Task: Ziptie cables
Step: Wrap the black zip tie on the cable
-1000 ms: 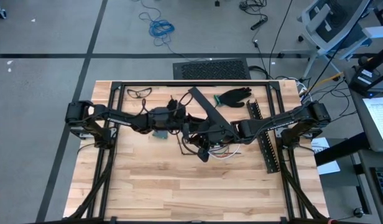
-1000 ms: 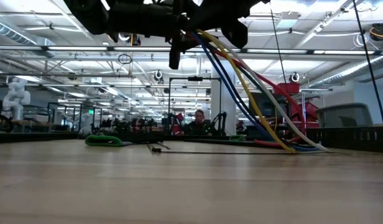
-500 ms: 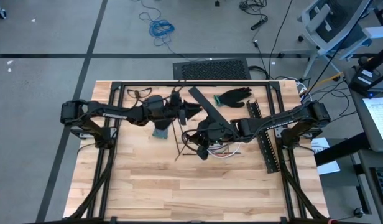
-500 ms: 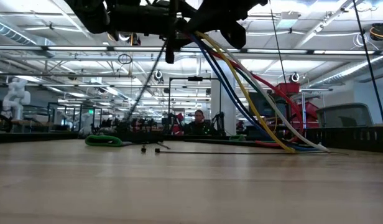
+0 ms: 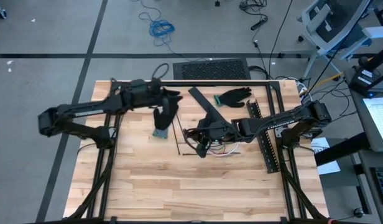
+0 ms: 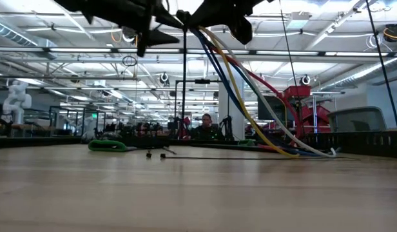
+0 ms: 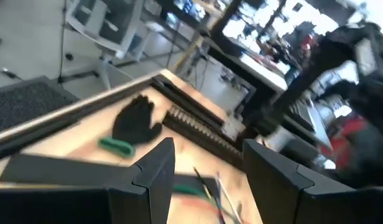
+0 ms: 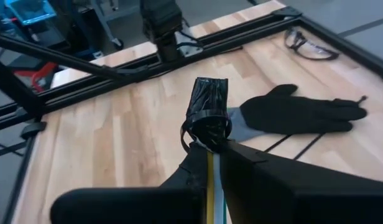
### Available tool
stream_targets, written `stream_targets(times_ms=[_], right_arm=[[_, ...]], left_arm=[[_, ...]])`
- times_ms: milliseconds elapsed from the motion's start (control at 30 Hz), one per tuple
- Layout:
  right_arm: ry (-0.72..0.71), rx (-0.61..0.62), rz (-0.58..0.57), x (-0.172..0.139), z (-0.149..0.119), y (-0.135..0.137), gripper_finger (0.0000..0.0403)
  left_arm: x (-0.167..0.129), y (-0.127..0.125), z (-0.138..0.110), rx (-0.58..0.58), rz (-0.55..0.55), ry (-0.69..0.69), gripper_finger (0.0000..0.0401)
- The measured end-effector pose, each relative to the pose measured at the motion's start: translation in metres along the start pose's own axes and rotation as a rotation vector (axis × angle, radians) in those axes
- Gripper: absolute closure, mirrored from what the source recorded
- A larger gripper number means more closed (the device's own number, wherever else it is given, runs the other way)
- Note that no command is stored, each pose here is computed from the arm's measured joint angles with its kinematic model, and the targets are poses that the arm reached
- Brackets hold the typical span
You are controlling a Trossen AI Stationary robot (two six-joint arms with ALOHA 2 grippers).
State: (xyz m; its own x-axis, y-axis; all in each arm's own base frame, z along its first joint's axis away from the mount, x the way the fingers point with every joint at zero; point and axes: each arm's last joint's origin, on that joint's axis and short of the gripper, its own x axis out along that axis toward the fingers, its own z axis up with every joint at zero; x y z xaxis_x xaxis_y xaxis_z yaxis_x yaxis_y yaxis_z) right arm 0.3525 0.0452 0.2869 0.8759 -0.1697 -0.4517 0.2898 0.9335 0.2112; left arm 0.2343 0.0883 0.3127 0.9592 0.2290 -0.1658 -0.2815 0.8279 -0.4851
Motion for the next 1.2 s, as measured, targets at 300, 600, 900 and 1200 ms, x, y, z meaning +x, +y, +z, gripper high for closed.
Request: stream_targets(times_ms=[300, 600, 900, 1200], right_arm=[[-0.004, -0.008, -0.029, 0.003, 0.004, -0.011, 0.0391], [-0.019, -0.02, 0.029, 0.003, 0.007, -0.008, 0.0391], [-0.019, -0.021, 0.03, 0.003, 0.007, -0.008, 0.0391], [-0.007, -0.022, 0.038, 0.003, 0.006, -0.008, 0.0391]], left_arm=[[-0.017, -0.022, -0.026, -0.188, -0.344, 0.388, 0.0217], [-0.013, -0.025, -0.026, -0.215, -0.378, 0.387, 0.0217], [0.006, -0.019, -0.038, -0.247, -0.349, 0.446, 0.0217], [0.022, -0.017, -0.041, -0.306, -0.371, 0.428, 0.0218]])
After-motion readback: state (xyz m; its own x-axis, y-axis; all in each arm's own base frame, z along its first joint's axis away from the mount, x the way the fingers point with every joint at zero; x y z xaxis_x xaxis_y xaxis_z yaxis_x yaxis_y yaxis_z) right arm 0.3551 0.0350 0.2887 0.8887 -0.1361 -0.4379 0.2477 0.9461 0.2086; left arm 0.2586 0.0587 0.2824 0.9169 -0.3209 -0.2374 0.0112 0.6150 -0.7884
